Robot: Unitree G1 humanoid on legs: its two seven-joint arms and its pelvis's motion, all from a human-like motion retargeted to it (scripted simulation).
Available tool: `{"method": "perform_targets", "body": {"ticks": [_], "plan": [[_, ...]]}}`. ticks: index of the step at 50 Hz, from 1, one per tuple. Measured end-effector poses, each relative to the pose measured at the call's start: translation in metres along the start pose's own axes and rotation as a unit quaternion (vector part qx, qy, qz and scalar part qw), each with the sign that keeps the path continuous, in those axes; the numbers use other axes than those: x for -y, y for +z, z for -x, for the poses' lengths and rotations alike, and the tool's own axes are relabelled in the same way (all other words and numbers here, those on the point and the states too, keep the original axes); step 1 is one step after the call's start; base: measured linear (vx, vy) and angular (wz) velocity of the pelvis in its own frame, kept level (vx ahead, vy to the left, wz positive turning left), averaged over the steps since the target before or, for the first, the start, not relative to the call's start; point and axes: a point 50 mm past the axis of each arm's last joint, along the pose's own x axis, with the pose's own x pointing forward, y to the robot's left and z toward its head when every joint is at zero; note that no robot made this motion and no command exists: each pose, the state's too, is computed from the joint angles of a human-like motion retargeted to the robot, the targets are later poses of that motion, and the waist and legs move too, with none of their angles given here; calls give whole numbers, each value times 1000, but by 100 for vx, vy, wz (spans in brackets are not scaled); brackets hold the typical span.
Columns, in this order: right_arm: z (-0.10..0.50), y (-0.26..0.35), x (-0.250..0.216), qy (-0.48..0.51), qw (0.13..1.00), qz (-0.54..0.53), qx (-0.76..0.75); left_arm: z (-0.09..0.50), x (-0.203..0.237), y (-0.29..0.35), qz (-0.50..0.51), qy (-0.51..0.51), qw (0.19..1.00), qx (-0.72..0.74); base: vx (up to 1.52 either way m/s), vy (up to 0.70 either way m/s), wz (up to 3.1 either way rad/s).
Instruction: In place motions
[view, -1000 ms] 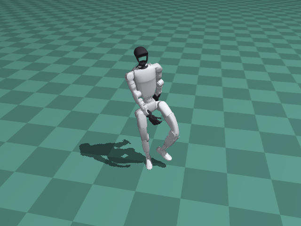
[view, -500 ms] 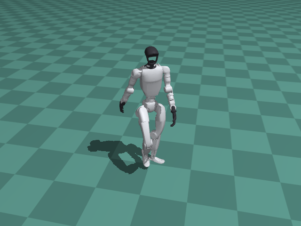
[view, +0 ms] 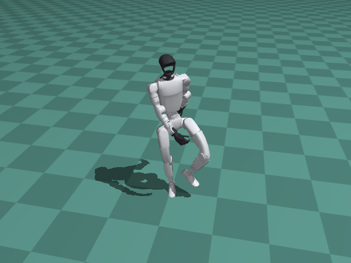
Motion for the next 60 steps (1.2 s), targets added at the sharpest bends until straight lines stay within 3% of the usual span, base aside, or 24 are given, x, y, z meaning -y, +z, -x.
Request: {"method": "perform_targets", "body": {"ticks": [5, 9, 13, 20, 25, 32, 38, 43, 48, 53, 60], "plan": [[3, 45, 16, -61, 993, 6, 103, -3, -2, -1, 49, -5, 998, 42, 3, -4, 37], [2, 31, 6, -33, 994, -19, 102, 2, -3, 11, 42, -1, 997, 59, 10, -1, 36], [2, -15, -13, -5, 999, -42, 24, 12, 8, 43, -2, 2, 997, 83, 1, -3, 48], [48, -164, -74, 26, 962, -160, -220, 60, 58, 141, -224, 43, 955, 190, -6, 4, 38], [127, -251, -99, -39, 866, -314, -388, 184, 153, 249, -352, 0, 824, 444, -53, 12, 123], [224, -305, -168, -118, 694, -493, -512, 287, 208, 275, -350, -4, 689, 635, -6, 3, 38], [246, -314, -172, -168, 665, -501, -528, 290, 191, 278, -334, 7, 672, 660, 14, 4, -56], [214, -304, -150, -161, 711, -456, -510, 206, 155, 259, -344, 37, 767, 540, 28, 5, -103], [140, -262, -116, -130, 819, -348, -436, 92, 105, 185, -281, 26, 900, 332, 37, 2, -70], [28, -125, -39, -62, 961, -210, -172, 31, 56, 100, -128, -7, 977, 171, -2, -5, -29], [11, 58, 37, -118, 985, 16, 126, 0, 7, 11, -40, -7, 998, 39, 1, -8, -48]]}}
